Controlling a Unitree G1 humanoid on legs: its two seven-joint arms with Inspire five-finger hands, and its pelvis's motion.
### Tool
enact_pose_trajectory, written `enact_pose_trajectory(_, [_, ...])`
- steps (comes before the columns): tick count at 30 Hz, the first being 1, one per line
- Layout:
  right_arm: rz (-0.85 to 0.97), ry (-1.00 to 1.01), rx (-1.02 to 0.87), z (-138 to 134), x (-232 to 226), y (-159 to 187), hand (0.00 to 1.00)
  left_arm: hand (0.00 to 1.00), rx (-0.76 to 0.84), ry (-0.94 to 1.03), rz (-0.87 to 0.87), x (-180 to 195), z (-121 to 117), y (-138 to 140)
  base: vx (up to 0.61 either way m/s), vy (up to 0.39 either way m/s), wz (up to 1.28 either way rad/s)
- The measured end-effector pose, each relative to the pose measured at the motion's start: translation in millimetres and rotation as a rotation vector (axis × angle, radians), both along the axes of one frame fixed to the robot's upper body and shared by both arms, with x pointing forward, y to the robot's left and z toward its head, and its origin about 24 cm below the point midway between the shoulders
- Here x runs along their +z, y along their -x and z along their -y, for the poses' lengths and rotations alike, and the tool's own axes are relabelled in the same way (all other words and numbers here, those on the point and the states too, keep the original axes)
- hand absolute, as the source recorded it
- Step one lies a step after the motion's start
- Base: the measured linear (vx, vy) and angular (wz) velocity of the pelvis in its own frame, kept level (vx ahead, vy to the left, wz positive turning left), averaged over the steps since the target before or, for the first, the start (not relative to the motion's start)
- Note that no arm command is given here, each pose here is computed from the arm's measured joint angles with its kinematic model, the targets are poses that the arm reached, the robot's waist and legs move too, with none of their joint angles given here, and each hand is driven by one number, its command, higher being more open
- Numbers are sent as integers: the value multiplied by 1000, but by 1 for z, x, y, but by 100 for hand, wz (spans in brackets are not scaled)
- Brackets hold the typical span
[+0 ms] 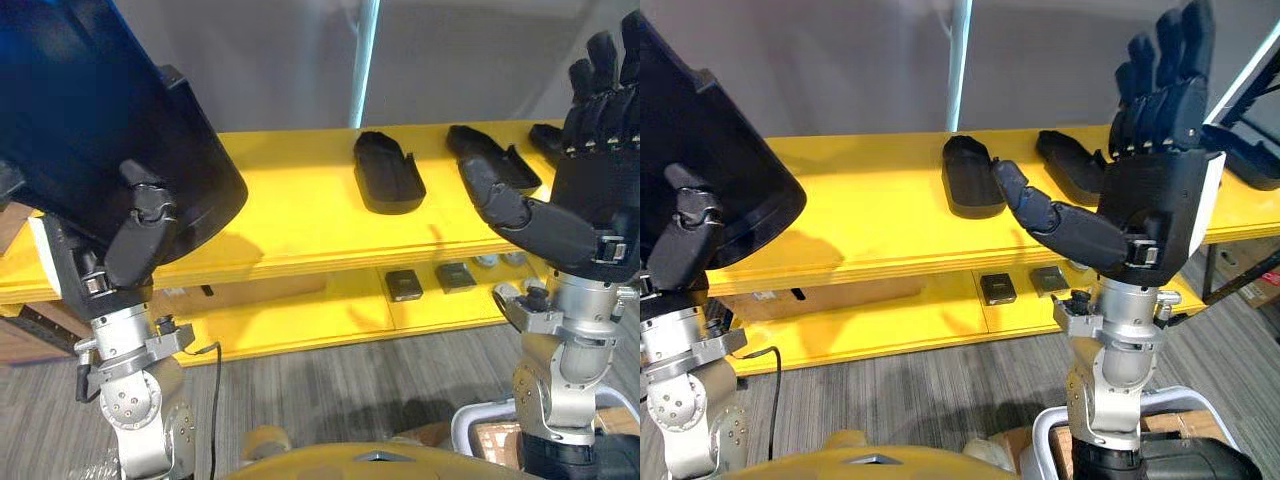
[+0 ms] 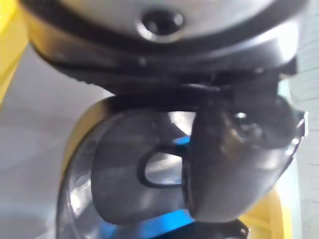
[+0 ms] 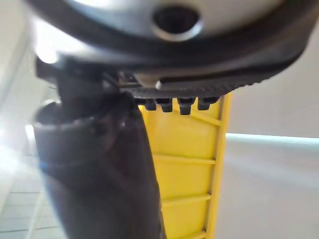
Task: Walk over and take three plastic housings, then place them on the shelf
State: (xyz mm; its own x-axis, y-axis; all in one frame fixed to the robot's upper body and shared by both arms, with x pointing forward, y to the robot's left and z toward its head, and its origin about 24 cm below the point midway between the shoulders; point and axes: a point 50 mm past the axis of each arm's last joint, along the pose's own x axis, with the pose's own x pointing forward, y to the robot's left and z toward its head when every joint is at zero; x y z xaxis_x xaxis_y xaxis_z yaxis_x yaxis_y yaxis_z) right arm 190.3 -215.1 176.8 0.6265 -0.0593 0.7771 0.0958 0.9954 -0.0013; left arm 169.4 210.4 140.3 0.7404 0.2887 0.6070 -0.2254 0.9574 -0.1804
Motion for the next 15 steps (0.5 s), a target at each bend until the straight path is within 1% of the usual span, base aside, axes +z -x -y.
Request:
enact_pose_trajectory(2, [-95,-34,-63,13,-15,-1,100,0,-57,-16,-12,-3,6,-6,61,-18,52])
enact_pose_trajectory(6, [-199,-100,-105,20,-38,-1,100,0,-64,-46,-64,-8,7,-14,47,14,3])
enact_pose_trajectory(10, [-239,-146,-60,18,-48,1,100,0,-72,-158,-191,-21,5,-29,-28,19,-27])
enact_pose_trajectory(15, [-273,-165,121,0,-57,1,100,0,-132,-200,-380,-45,-4,-58,-74,23,-30])
